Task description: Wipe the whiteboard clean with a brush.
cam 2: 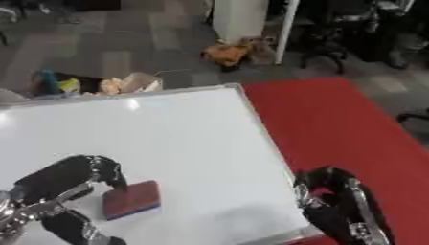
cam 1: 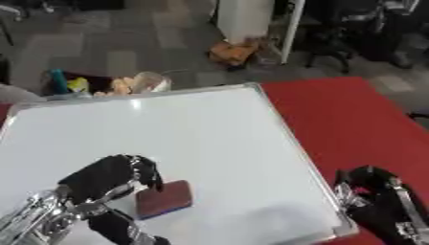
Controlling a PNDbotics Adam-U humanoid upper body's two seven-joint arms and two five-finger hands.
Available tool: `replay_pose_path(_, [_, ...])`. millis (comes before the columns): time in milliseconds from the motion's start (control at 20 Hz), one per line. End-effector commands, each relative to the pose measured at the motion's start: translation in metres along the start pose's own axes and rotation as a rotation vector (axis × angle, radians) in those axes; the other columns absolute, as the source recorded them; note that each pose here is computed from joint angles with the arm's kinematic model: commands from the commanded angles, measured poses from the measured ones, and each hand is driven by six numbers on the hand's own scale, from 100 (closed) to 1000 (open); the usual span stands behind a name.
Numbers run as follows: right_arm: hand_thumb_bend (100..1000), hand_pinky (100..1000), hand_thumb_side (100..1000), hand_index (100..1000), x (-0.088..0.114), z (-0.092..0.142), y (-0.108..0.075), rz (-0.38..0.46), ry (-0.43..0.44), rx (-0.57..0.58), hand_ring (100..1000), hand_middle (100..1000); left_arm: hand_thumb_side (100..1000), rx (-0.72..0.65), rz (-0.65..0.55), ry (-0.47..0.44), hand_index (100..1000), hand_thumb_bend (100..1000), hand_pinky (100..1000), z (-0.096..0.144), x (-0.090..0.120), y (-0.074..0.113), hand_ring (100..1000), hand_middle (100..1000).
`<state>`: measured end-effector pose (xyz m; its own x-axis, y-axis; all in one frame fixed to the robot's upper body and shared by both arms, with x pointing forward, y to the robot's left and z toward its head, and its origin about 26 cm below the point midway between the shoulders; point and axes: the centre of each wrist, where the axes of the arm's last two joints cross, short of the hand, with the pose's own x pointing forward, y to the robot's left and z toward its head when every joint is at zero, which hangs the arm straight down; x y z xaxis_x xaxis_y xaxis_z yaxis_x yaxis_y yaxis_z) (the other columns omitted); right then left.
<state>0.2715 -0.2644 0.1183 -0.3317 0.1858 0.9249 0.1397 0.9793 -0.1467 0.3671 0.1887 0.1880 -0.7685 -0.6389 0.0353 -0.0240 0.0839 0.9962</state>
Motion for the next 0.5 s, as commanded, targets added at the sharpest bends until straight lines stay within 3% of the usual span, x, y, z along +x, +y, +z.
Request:
replay_pose_path(50, [100,177,109,486,0.004,-0.002,-0.006,0.021,-0.019,-0.006,473,358,813,0.095,0.0,0.022,630,883,494,0.009,-0.001,0.025,543,491])
replay_pose_path(500, [100,177,114,485,0.003,-0.001,-0.006,0.021,-0.014,-0.013,472,358,860,0.323,0.1,0.181,608,726,453,0.033,-0.012,0.047,526,474])
